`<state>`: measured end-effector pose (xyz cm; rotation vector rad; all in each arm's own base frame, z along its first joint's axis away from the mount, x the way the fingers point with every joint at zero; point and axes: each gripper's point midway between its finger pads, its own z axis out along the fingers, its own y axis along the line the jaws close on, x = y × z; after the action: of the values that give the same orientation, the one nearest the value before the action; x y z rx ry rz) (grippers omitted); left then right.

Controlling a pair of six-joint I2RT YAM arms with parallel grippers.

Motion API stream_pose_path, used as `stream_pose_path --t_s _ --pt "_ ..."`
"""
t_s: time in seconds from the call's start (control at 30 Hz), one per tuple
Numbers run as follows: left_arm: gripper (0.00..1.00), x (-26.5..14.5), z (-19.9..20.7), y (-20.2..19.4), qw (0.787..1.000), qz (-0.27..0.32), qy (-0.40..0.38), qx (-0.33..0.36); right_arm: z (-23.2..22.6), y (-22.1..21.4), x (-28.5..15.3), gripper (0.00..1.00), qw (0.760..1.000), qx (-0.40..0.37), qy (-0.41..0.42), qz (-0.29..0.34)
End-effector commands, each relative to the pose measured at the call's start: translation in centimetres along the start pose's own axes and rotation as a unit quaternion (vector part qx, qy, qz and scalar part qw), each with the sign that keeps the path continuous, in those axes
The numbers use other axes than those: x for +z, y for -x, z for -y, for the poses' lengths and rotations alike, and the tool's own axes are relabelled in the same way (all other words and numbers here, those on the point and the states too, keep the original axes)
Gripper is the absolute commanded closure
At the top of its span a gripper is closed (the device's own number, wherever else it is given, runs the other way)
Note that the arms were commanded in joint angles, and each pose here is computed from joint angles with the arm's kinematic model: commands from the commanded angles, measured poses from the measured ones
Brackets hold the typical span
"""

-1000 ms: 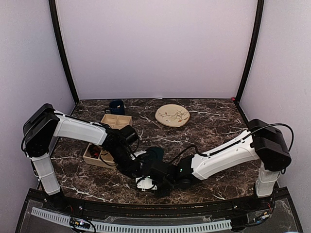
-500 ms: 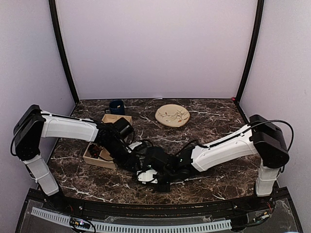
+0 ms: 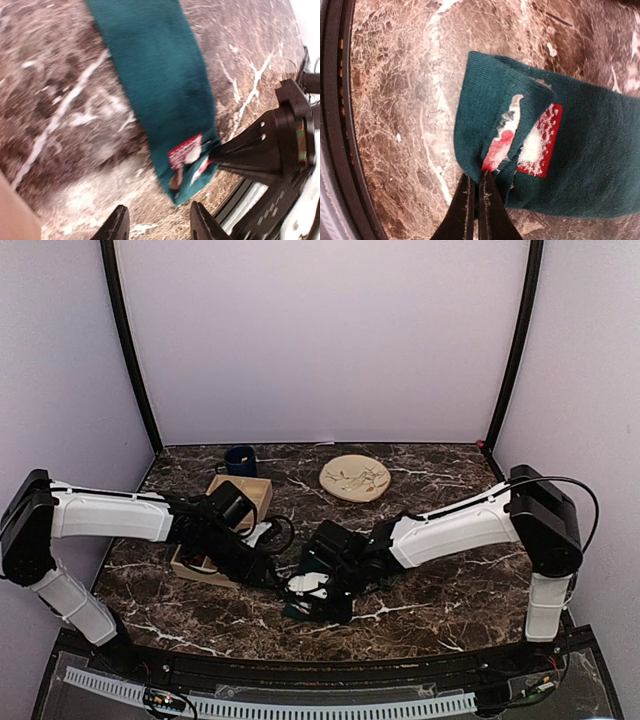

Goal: Roll the socks
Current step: Roll the sock at the center of the board.

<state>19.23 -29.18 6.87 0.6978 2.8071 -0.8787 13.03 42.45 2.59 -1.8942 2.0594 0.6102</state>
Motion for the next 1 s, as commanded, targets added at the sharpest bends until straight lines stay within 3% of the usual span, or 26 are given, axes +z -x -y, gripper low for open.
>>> stream_pose_path --t_s 0.0,0.27,0.53,0.7,0.97 --pt "0.56 -1.6 -1.1 0.9 0.997 0.061 0.035 -0.01 -0.4 -0.4 -0.2 0.99 0.996 0.054 0.066 0.0" --pt "0.57 -2.5 -2.0 1.0 0.993 0.11 0.051 -0.01 -0.6 0.5 -1.0 1.0 0.984 0.108 0.142 0.028" --pt "0.63 -3.2 -1.7 0.9 0.988 0.148 0.041 0.007 -0.2 1.2 -1.8 1.0 0.952 0.178 0.24 0.062" --pt "0.63 -3.5 0.1 0.9 0.983 0.174 0.021 0.054 0.1 1.1 -1.9 1.0 0.934 0.21 0.28 0.069" --pt "0.62 -2.0 3.6 -0.3 0.973 0.17 -0.007 0.156 0.4 0.7 -1.1 1.0 0.924 0.234 0.297 0.056"
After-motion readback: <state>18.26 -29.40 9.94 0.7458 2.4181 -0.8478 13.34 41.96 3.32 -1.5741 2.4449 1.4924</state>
